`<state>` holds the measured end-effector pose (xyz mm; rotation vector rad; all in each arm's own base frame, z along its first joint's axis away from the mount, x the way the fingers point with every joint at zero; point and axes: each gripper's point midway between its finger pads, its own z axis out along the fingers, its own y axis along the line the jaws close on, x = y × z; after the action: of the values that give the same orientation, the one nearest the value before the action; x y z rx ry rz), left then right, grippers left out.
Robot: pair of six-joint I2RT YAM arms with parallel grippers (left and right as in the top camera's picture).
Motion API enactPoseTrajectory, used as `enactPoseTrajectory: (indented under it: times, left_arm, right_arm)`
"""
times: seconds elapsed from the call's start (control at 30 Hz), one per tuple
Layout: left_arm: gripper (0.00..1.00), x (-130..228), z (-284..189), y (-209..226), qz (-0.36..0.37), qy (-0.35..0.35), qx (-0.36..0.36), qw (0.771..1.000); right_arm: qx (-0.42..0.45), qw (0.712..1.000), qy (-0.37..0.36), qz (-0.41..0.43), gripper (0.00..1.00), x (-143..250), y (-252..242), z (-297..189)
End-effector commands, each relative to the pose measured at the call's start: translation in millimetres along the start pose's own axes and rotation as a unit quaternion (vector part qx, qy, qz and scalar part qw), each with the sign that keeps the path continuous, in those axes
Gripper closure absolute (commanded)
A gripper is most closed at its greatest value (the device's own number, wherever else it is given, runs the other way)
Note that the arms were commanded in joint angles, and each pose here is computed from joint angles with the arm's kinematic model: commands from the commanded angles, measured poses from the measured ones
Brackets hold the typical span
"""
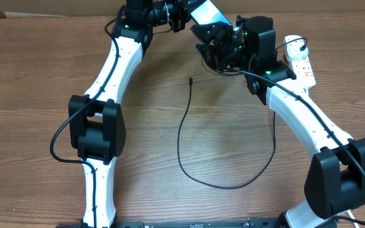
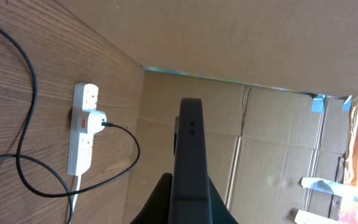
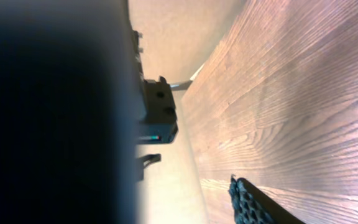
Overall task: Plug charger to phone and switch on socket
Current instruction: 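Open the right gripper and pull the phone left with the left gripper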
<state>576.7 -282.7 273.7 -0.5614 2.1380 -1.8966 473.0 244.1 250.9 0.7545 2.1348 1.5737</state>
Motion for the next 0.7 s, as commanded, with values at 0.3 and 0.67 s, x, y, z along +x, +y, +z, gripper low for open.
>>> enactPoseTrajectory:
  times: [0.3,0.67]
  left_arm:
    - [0.96,-9,-25,7,0.026,0.001,-0.035,0.999]
    - [0.96,-24,-78,41,0.017,0.035,-0.071,0.997]
  right_arm:
    - [-0.008,0.995,0.041,-0.088,0.20,-14,-12,-18]
    - [0.128,0.978,0.060,-0.151,0.22,-11,-84,-33]
